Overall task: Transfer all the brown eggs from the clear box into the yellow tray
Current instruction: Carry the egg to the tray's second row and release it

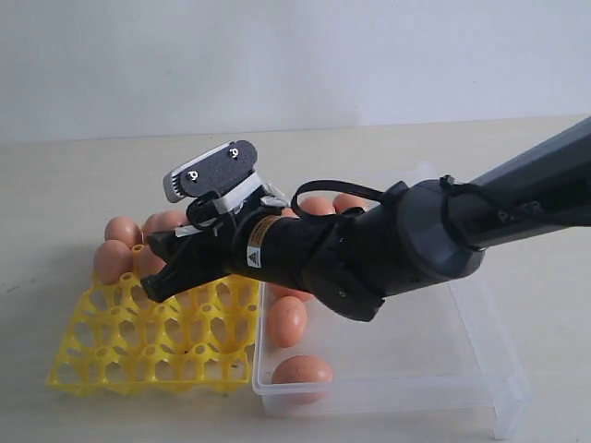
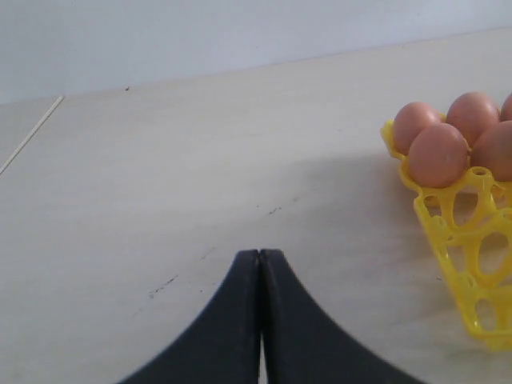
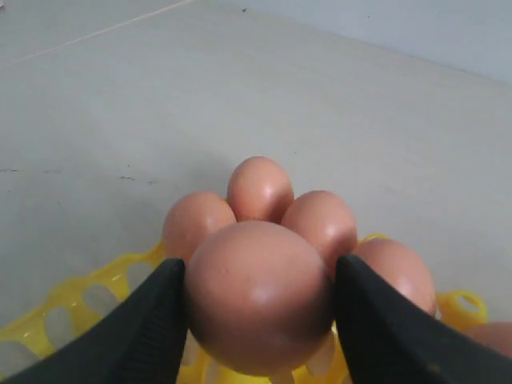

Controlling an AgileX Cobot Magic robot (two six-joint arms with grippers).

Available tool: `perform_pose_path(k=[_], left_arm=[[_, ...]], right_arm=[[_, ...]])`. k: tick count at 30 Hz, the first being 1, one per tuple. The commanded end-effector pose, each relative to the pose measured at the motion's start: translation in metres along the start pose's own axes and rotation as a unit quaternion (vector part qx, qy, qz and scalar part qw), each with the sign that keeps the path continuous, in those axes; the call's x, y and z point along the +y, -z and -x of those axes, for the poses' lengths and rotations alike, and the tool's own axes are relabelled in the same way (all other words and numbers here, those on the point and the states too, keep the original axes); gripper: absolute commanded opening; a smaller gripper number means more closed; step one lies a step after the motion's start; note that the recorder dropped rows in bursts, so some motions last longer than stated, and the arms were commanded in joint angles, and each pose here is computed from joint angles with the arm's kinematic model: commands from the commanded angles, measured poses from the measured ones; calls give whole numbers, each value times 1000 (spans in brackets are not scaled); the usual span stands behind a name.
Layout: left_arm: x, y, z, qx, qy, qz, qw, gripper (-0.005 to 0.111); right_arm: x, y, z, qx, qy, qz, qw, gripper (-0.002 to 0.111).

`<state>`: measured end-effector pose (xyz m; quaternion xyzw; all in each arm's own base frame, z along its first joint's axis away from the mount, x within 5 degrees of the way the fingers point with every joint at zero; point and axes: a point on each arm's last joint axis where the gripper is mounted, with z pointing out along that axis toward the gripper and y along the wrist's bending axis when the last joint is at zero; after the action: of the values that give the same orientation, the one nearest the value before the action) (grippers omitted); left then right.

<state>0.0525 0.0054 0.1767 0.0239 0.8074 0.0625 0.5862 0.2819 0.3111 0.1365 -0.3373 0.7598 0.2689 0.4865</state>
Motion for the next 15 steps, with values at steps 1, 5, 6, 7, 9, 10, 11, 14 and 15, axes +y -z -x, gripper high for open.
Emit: perform_pose_path(k=[1,5,6,7,9,10,11,14,15], left_arm=[[0,1,2,-10,3,-3,1000,0],[0,1,2,-10,3,-3,1000,0],[0,1,2,-10,3,-3,1000,0],[0,1,2,-10,3,-3,1000,0],[0,1,2,-10,3,-3,1000,0],[0,1,2,-10,3,-3,1000,0],[0,1,2,-10,3,-3,1000,0],[0,1,2,-10,3,-3,1000,0],[0,1,2,-10,3,-3,1000,0]], right_arm=[[-2,-11,2,-17,-6,3,1000,0],[-6,-20,4,-7,-7,-5,1000,0],[-7,-21,5,-5,-5,-6,1000,0],[-7,-22,6,-2,-6,-10,1000,0],[-8,-23,8,3,-9,-16,1000,0],[-10,-23,8,3,-16,-20,1000,0],[-11,-23,8,5,-25,-25,999,0],[-14,-23,6,17,-55,-42,997,0],[-14,-23,5,18,-55,-42,997,0]])
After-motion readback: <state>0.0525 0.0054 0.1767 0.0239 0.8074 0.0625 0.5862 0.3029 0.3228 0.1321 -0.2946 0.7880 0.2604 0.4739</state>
